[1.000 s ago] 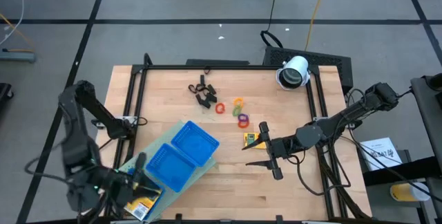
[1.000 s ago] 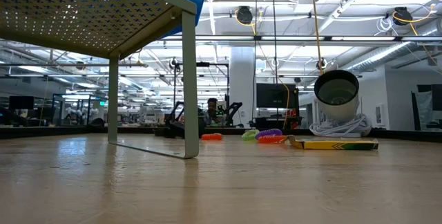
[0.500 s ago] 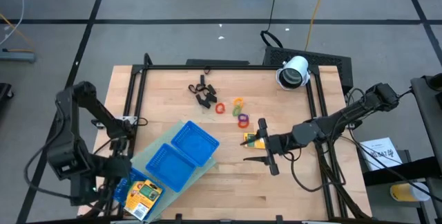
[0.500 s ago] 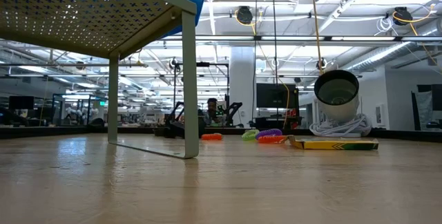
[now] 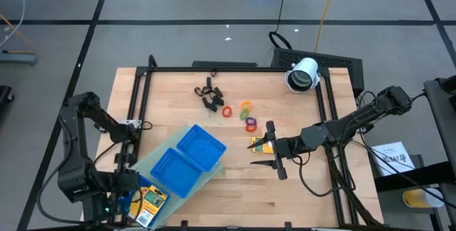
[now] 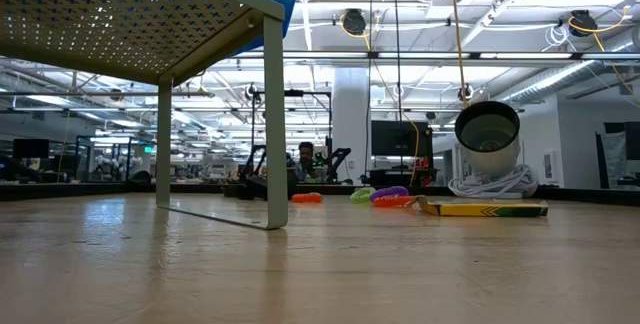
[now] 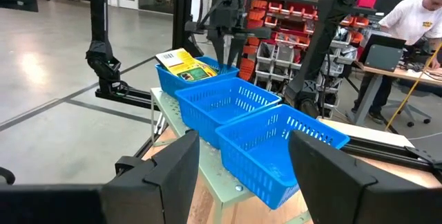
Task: Pick & Place Office Desk Supplies
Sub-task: Adjust the bottom blue basket on the shelf
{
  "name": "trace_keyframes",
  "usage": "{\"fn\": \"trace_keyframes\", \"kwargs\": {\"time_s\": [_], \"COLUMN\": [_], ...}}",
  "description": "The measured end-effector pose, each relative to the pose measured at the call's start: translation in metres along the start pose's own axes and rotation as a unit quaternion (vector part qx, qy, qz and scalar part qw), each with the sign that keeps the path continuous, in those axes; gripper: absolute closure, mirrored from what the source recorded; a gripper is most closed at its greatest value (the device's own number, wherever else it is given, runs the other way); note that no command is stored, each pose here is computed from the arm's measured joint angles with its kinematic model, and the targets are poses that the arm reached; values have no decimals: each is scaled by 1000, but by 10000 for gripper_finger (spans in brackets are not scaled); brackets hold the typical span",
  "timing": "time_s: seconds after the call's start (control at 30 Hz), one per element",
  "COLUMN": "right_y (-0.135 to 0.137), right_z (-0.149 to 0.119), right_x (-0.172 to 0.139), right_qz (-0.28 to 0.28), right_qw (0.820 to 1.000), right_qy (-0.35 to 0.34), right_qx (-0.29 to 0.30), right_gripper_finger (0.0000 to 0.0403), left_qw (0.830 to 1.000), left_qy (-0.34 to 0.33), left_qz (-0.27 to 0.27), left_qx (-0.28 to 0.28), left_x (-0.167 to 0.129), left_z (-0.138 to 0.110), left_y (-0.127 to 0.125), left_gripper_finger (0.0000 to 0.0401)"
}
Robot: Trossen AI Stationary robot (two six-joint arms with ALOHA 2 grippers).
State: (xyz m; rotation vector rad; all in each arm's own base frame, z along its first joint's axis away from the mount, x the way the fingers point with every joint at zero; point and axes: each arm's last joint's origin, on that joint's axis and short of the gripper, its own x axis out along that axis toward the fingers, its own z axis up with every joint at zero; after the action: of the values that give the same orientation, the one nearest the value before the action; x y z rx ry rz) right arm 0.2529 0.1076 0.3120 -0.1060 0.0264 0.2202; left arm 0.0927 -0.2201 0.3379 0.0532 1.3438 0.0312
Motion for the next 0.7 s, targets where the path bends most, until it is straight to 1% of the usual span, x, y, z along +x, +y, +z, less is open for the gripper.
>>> {"fn": "trace_keyframes", "kwargs": {"time_s": [0.17, 0.33, 0.5, 0.7], "right_y": [0, 0, 0, 0], "right_z": [0, 0, 0, 0], "right_x": [0, 0, 0, 0], "right_qz": [0, 0, 0, 0], "right_qw": [1000, 1000, 1000, 1000], "right_qy": [0, 0, 0, 0], "right_qx": [1, 1, 2, 1], "right_gripper_finger": [190, 190, 190, 190], "left_qw": [1000, 999, 998, 997], "left_qy": [11, 32, 33, 29], "left_qz": [27, 39, 41, 34], "left_qx": [-11, -6, 16, 68], "left_x": [14, 23, 25, 26], "left_z": [0, 2, 5, 8], "left_y": [3, 6, 7, 7], "left_gripper_finger": [330, 330, 330, 330]}}
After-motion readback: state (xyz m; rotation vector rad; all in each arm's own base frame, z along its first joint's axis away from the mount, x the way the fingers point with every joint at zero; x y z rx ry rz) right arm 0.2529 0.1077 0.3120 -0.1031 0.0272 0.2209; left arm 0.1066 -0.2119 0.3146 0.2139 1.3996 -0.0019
